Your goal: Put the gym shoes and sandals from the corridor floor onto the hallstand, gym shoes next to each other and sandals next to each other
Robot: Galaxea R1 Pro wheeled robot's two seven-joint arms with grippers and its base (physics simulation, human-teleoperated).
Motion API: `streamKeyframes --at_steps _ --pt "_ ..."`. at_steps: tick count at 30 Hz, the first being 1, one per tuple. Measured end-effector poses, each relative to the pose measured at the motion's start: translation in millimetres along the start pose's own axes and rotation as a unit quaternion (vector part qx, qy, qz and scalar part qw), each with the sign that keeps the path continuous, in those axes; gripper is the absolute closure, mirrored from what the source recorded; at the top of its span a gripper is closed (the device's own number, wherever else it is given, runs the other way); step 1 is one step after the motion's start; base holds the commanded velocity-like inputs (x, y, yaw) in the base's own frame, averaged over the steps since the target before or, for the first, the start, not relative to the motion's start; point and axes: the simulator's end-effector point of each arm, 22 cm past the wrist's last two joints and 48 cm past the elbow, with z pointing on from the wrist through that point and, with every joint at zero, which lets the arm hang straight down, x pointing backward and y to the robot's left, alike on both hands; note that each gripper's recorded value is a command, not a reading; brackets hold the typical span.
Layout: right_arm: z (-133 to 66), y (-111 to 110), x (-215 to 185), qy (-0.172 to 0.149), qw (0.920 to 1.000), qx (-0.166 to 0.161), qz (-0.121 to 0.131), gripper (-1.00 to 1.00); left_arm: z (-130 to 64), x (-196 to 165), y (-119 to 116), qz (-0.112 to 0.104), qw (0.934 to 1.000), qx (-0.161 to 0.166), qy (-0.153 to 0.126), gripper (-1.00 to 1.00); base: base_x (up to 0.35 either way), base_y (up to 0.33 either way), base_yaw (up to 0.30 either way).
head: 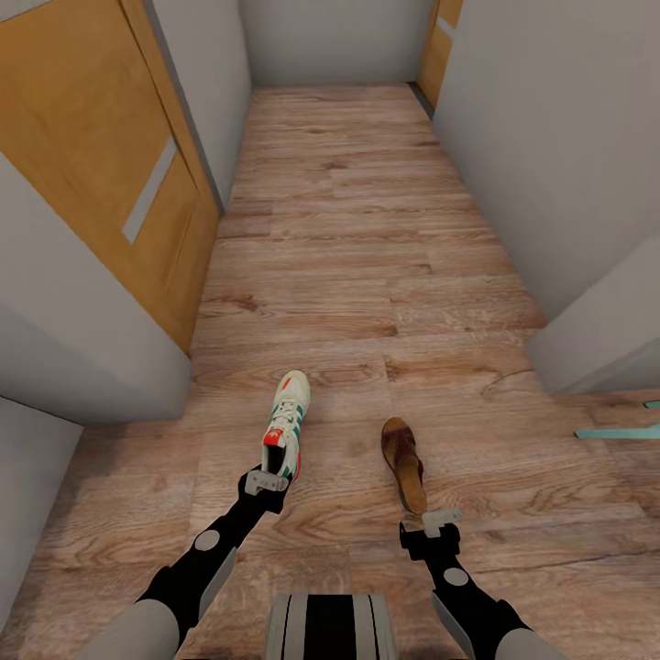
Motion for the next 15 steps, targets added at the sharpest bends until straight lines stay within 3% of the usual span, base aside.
streamKeyframes --at_steps 9,15 --pt "-0.2 -0.1 0.0 0.000 1.0000 0.000 0.000 -1.00 -0.7 1.0 0.3 0.000 1.0000 0.000 0.001 1.00 0.159 0.000 0.000" --pt "0.0 0.0 0.2 0.000 1.0000 0.000 0.000 -1.00 -0.6 1.3 0.3 0.000 1.0000 0.000 0.001 1.00 0.038 0.000 0.000"
